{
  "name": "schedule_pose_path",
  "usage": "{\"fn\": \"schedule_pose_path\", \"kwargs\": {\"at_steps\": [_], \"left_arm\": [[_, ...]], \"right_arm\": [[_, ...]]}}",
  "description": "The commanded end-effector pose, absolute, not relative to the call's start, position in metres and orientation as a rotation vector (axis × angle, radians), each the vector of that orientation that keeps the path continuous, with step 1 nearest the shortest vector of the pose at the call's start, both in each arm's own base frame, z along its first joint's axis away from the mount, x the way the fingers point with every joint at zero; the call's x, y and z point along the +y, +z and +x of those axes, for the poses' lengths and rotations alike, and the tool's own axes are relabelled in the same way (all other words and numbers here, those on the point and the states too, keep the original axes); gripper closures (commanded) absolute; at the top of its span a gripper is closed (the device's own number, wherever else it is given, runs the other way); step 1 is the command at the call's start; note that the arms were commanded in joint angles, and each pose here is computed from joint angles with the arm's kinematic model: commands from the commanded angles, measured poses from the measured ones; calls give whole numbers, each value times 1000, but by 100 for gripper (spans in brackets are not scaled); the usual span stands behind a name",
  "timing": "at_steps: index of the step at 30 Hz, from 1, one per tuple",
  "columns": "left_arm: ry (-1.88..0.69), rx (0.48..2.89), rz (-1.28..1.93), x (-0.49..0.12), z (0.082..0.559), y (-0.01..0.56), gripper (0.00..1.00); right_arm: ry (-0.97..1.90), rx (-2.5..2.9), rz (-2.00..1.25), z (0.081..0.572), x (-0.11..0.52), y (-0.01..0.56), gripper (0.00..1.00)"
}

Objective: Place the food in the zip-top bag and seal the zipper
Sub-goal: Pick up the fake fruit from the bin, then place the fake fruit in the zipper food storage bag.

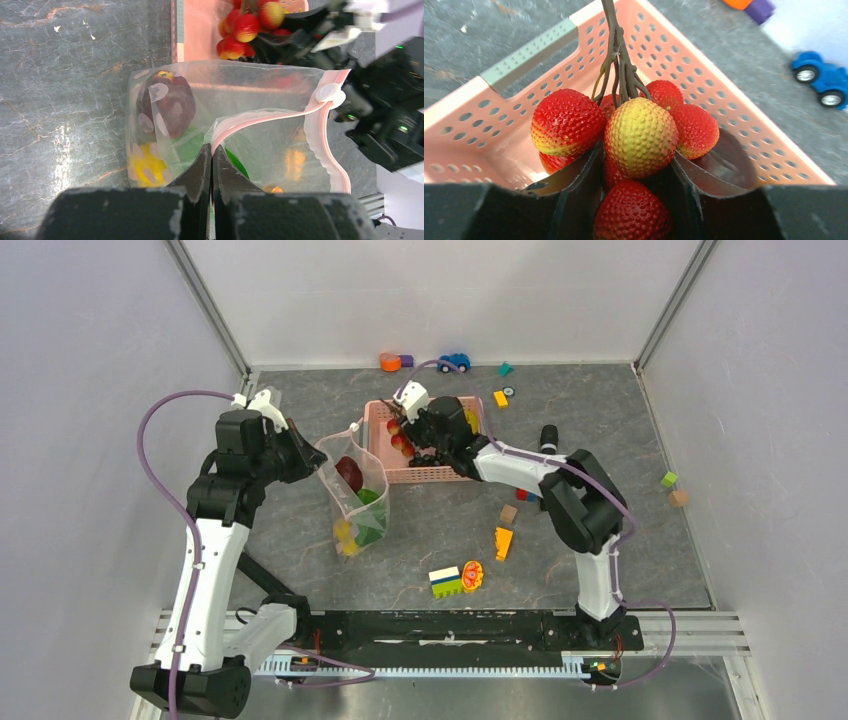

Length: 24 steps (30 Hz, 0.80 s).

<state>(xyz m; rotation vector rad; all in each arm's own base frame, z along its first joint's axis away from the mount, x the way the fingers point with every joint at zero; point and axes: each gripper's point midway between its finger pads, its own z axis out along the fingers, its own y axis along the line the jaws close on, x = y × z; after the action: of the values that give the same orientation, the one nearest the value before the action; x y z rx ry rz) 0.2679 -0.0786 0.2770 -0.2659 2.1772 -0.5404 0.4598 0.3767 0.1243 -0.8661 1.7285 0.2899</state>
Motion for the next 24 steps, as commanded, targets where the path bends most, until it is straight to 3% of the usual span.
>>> {"fn": "schedule_pose_path", "kwargs": {"at_steps": [1, 12, 24], "left_arm": [[-581, 2139, -288, -81, 271, 285, 98], [-582, 2142, -294, -80, 272, 284, 98], [-576, 2137, -296, -79, 271, 284, 98]], "right_arm": [[289, 1547, -713, 460, 363, 222, 100], [366, 1465, -646, 426, 341, 286, 100], [565, 1308, -731, 354, 330, 352, 100]]}}
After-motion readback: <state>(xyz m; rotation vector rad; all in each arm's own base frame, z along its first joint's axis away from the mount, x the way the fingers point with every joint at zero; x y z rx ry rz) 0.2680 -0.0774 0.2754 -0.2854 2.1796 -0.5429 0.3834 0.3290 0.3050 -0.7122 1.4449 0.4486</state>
